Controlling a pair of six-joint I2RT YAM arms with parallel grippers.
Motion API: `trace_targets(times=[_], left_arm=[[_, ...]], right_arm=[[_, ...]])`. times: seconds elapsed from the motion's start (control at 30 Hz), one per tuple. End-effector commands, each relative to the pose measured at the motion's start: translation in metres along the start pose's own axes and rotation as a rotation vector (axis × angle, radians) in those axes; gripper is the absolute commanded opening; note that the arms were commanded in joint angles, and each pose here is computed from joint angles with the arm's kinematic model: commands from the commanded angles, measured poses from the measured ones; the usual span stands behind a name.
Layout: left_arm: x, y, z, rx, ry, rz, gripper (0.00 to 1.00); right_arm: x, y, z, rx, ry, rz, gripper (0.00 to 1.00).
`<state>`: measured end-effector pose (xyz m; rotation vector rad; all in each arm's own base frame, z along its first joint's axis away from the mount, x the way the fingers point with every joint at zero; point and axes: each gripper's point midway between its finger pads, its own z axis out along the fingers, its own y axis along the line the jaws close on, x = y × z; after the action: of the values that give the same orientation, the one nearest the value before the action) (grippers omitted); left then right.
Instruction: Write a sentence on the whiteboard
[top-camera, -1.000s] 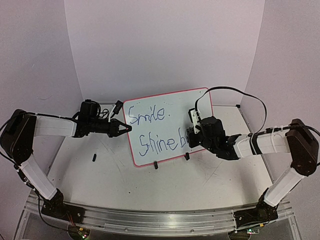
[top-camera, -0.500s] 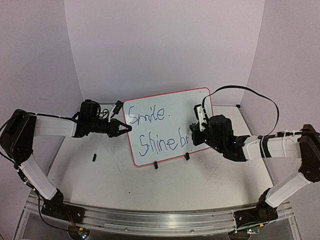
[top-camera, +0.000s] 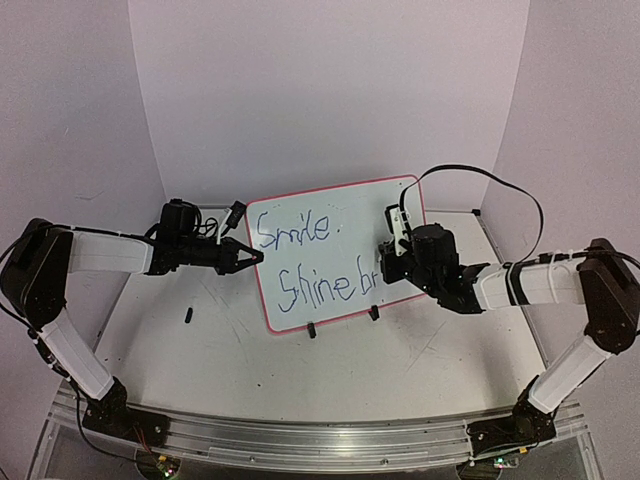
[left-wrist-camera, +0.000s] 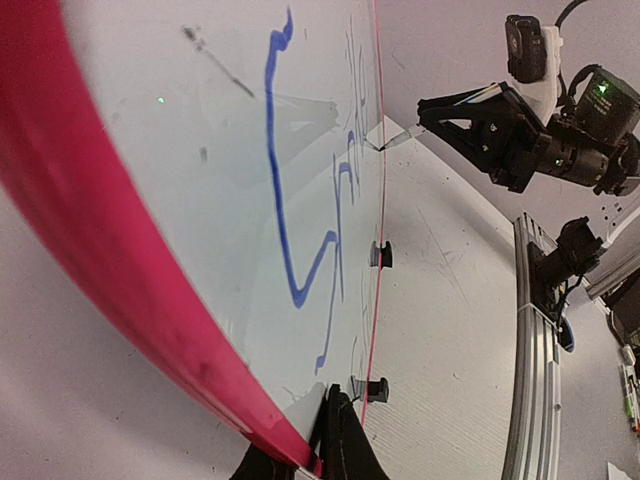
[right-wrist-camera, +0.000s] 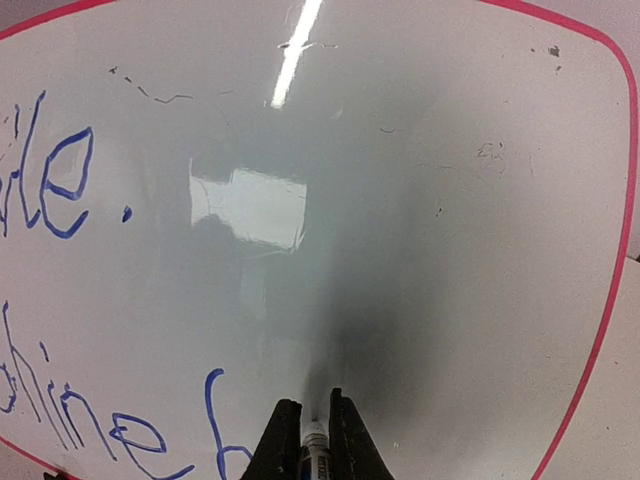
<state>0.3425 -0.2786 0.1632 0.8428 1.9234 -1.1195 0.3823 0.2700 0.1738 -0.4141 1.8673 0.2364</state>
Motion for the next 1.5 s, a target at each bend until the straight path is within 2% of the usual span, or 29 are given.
trace_targets(times=[0.0, 0.3, 0.63, 1.47], left_arm=[[0.058, 0.046, 0.003, -0.234, 0.171, 0.018, 0.0], [0.057, 0.045, 0.003, -0.234, 0.17, 0.019, 0.0], [0.06, 0.046, 0.003, -0.234, 0.176, 0.015, 0.0], [0.059, 0.047, 0.003, -0.237, 0.175, 0.017, 0.0]], right_arm=[[-0.015, -0.003, 0.006, 0.018, -0.039, 0.018, 0.0], [0.009, -0.011, 0.005, 0.054, 0.024, 0.016, 0.0], [-0.008, 0.0, -0.018, -0.033, -0.022, 0.043, 0.0], [0.033, 0.0, 0.003, -0.002, 0.079, 0.039, 0.0]])
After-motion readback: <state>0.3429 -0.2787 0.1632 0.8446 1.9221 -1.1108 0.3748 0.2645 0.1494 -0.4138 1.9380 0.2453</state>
